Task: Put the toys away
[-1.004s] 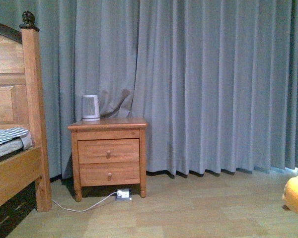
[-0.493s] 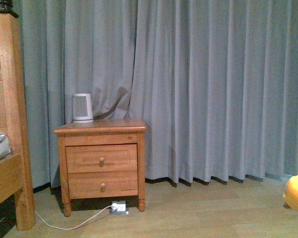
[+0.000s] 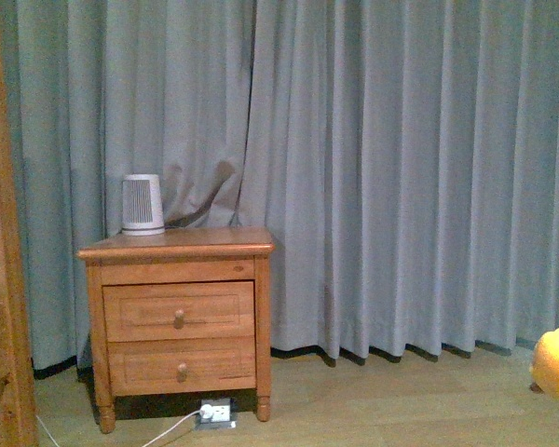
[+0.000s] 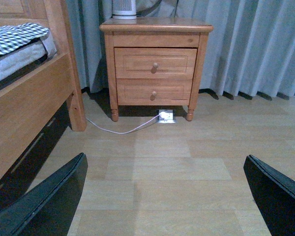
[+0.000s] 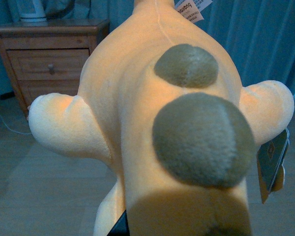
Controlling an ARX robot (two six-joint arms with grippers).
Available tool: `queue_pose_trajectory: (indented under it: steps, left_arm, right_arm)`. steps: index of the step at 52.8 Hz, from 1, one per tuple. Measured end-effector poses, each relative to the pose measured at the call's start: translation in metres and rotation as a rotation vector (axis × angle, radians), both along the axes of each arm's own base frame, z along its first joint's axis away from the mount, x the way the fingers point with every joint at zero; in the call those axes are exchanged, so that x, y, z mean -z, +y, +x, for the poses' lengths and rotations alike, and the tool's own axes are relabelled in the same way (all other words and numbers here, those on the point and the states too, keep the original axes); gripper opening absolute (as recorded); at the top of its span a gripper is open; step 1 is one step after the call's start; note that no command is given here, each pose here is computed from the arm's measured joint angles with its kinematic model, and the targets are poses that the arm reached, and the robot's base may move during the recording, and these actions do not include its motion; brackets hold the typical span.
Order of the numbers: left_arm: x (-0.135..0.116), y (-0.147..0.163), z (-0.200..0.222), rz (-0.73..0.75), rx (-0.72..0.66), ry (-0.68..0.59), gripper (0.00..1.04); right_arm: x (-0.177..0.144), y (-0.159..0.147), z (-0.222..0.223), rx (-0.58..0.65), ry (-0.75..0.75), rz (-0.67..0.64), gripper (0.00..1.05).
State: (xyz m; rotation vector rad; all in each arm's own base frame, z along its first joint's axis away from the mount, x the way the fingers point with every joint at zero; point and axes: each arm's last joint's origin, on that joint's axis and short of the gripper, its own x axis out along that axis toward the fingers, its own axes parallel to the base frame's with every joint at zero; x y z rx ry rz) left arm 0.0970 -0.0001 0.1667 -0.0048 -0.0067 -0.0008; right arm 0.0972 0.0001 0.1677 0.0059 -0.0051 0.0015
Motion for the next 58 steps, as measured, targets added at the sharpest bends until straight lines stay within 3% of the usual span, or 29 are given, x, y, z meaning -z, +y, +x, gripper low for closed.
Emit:
queue_pose_trajectory:
  steps: [58]
  left_arm:
    - [0.0, 0.0, 0.0, 0.0, 0.0, 0.0, 0.98]
  right_arm:
    - [0.0, 0.0, 0.0, 0.0, 0.0, 0.0, 0.07]
